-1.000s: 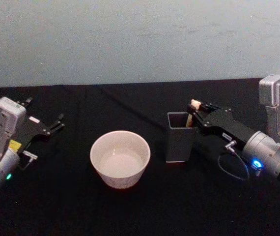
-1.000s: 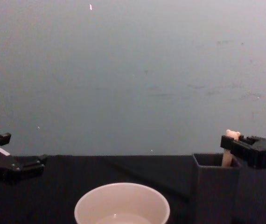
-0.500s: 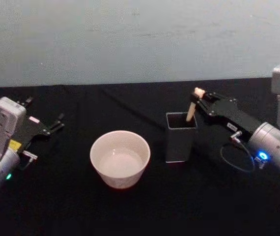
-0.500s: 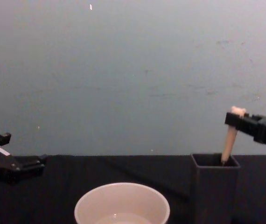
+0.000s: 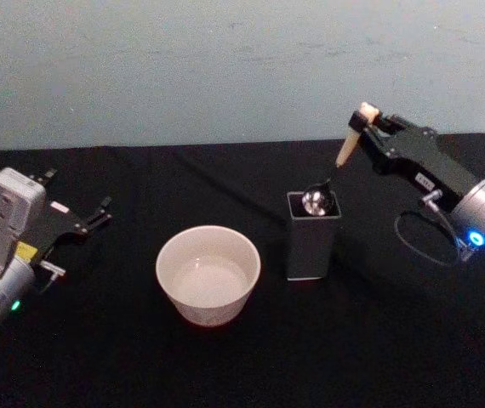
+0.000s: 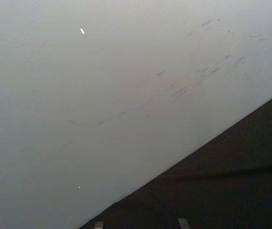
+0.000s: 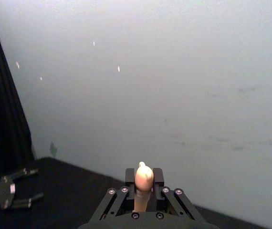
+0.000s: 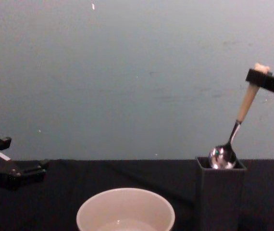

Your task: Pick up the stirring spoon with one hand, stir inside the cup, then place it back in its original position.

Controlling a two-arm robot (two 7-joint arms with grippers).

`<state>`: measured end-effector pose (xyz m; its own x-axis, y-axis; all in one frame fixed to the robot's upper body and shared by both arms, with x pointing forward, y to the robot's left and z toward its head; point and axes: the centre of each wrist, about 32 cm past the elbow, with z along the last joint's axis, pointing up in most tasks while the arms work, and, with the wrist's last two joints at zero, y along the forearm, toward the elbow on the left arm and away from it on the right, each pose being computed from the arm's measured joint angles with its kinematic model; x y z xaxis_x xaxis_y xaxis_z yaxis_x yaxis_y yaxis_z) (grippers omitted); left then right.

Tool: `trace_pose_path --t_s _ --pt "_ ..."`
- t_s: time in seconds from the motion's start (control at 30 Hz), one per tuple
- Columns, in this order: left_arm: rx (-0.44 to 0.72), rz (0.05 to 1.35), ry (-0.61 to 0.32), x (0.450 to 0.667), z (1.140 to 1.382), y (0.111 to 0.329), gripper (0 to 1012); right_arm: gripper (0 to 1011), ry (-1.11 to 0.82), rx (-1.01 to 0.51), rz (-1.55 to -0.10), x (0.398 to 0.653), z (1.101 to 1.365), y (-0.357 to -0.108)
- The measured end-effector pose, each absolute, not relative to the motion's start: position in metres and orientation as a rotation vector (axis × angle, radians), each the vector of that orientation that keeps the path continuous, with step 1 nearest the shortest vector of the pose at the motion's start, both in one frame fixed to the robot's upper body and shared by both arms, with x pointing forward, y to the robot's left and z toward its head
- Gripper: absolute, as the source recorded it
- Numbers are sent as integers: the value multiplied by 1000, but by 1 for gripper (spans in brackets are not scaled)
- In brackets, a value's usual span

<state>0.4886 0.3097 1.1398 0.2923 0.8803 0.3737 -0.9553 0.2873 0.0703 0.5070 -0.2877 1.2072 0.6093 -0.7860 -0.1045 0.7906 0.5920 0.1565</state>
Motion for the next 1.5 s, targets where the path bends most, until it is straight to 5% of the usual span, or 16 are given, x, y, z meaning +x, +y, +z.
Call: trace_pose_path --t_s 0.63,1.5 --pt "304 1248 -285 489 1140 310 1001 224 12 284 -892 524 1222 -264" --pt "304 1248 -285 489 1140 310 1001 224 1 155 -684 533 1197 -208"
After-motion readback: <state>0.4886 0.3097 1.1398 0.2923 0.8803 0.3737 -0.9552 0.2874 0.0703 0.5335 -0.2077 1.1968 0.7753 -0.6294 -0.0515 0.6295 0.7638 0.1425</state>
